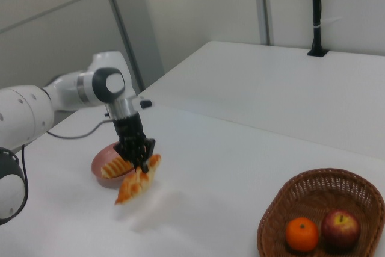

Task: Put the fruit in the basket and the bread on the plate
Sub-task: 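Carry the braided bread onto the pink plate and release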

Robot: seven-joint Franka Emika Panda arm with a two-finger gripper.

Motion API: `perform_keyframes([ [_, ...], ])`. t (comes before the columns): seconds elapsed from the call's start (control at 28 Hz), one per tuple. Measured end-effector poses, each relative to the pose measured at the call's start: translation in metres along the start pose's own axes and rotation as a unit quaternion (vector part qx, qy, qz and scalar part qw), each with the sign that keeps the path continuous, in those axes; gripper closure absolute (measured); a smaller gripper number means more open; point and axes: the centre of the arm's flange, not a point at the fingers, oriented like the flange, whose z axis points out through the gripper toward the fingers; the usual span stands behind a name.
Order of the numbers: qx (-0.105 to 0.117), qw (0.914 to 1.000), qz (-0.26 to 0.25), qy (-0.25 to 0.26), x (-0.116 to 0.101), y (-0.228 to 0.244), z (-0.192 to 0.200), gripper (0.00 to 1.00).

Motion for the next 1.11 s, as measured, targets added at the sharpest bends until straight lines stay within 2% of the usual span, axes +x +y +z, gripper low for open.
perform_keyframes([
  [0.18, 0.027, 0.9971, 0.012, 0.070, 0.004, -0.012, -0.037, 0.79],
  [0.29, 0.042, 0.9903, 0.023, 0.131, 0.013, -0.033, -0.055, 0.79],
  [0.39, 0.057, 0.9793, 0.031, 0.192, 0.022, -0.058, -0.069, 0.79],
  [0.5, 0.065, 0.9725, 0.025, 0.222, 0.025, -0.084, -0.076, 0.79],
  [0.82, 0.073, 0.9687, -0.019, 0.237, 0.022, -0.174, -0.064, 0.79],
  [0.93, 0.072, 0.9689, -0.029, 0.235, 0.026, -0.191, -0.048, 0.79],
  [1.11, 0.068, 0.9668, -0.030, 0.245, 0.039, -0.191, -0.024, 0.79],
])
